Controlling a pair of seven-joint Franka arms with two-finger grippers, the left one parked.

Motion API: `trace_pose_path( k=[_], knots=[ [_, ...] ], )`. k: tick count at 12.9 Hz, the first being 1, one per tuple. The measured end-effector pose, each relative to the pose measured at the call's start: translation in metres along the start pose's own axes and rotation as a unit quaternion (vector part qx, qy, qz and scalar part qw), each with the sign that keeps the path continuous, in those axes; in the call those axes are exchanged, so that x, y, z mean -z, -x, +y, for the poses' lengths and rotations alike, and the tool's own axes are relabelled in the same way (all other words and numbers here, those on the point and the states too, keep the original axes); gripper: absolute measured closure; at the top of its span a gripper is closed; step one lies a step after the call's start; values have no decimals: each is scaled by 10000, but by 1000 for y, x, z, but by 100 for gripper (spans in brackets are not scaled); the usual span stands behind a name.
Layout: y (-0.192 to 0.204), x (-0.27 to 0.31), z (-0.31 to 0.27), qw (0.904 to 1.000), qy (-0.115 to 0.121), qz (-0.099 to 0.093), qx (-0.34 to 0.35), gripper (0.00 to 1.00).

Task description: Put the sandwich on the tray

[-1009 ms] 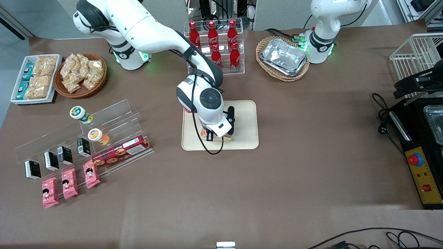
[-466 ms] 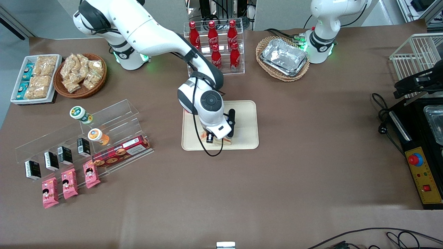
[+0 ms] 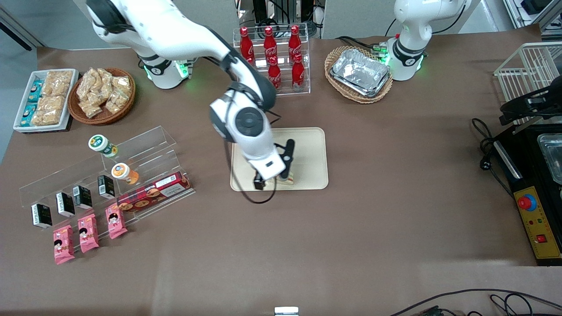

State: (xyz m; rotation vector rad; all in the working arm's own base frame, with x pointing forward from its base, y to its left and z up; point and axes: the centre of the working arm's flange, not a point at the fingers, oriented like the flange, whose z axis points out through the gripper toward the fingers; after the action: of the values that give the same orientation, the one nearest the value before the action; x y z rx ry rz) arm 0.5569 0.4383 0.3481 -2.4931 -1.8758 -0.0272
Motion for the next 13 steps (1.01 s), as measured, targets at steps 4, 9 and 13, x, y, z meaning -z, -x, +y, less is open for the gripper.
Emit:
trace_pose_path(
  k=[4, 9, 13],
  knots=[
    [90, 98, 70, 9921, -316, 270, -1188, 0],
    [231, 217, 118, 9596, -273, 405, -2770, 0],
    [316, 283, 118, 9081, -103, 395, -4167, 0]
  ],
)
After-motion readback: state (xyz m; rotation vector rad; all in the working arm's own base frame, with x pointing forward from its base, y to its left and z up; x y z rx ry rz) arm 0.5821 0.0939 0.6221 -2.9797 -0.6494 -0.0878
